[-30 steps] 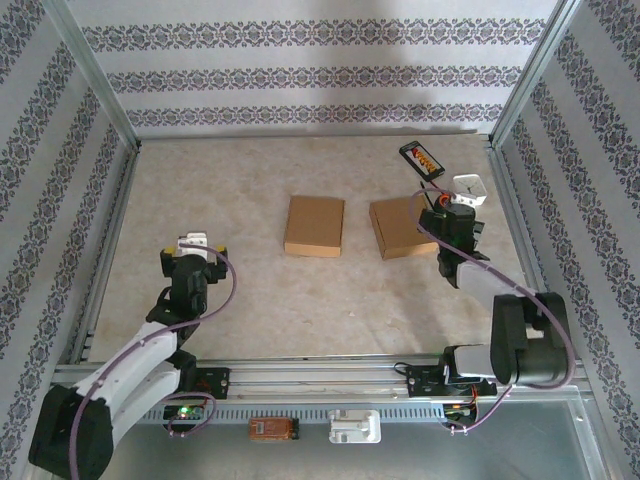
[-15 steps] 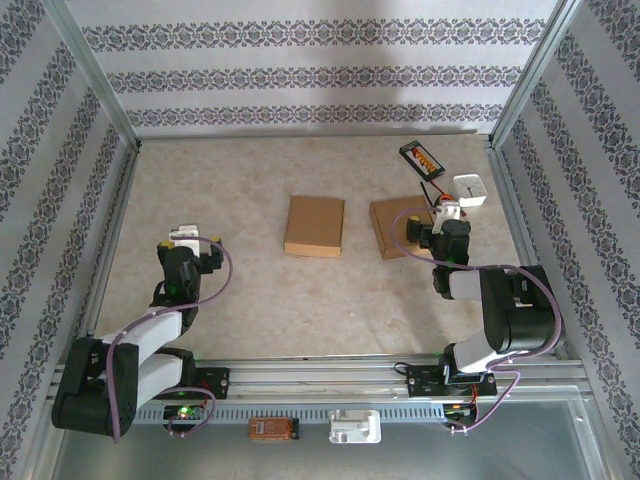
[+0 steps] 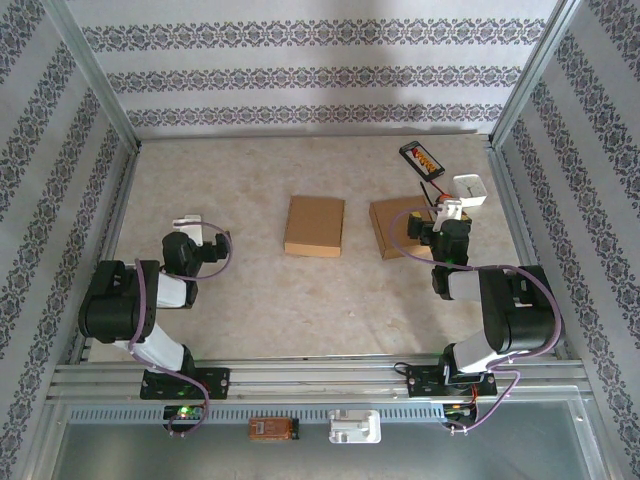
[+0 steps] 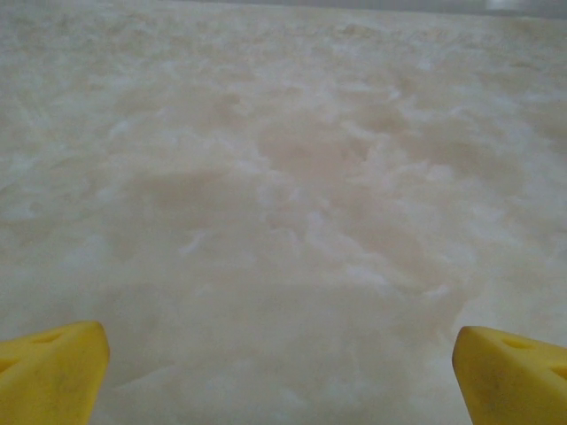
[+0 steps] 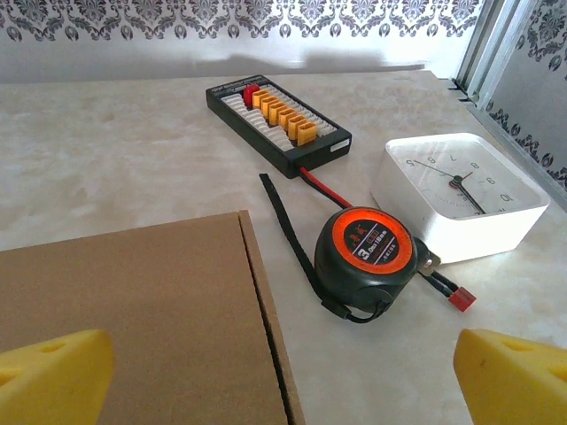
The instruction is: Fold the paper box
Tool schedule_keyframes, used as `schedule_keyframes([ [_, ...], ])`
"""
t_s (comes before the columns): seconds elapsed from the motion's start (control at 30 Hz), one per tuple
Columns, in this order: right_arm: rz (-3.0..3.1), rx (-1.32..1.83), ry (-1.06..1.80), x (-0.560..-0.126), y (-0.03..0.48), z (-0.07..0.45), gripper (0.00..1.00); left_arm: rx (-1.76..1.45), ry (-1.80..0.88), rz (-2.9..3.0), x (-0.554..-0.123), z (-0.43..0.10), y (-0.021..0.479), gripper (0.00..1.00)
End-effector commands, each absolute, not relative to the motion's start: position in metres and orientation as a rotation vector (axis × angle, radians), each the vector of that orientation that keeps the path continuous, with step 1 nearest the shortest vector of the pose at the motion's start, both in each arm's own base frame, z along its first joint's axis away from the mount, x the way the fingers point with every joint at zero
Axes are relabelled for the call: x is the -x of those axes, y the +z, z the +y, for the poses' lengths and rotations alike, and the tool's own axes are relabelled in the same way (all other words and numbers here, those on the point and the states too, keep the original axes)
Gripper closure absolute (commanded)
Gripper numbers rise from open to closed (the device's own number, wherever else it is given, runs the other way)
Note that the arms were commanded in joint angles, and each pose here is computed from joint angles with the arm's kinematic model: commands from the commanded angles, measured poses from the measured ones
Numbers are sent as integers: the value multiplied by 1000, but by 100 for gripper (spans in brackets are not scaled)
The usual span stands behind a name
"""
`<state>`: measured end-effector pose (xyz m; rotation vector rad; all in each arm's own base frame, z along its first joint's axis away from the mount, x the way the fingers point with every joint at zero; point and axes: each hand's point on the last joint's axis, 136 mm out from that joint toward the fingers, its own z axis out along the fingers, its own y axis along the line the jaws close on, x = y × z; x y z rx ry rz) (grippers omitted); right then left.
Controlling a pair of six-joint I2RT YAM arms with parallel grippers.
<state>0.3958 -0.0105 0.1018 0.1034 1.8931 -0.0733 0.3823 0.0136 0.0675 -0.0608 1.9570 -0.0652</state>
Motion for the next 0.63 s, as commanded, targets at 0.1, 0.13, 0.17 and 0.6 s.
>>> schedule_keyframes([
  [0.1, 1861, -105, -79, -396, 108, -10, 2, 51, -68, 1877, -394, 14, 90, 1],
  [0.13, 1863, -104, -79, -396, 107, -10, 2, 50, -71, 1864, -394, 14, 91, 1],
  [0.17, 1862, -105, -79, -396, 107, -10, 2, 45, -74, 1866, -394, 13, 92, 1],
  [0.6, 1861, -101, -78, -396, 108, -10, 2, 35, -80, 1872, -395, 12, 91, 1],
])
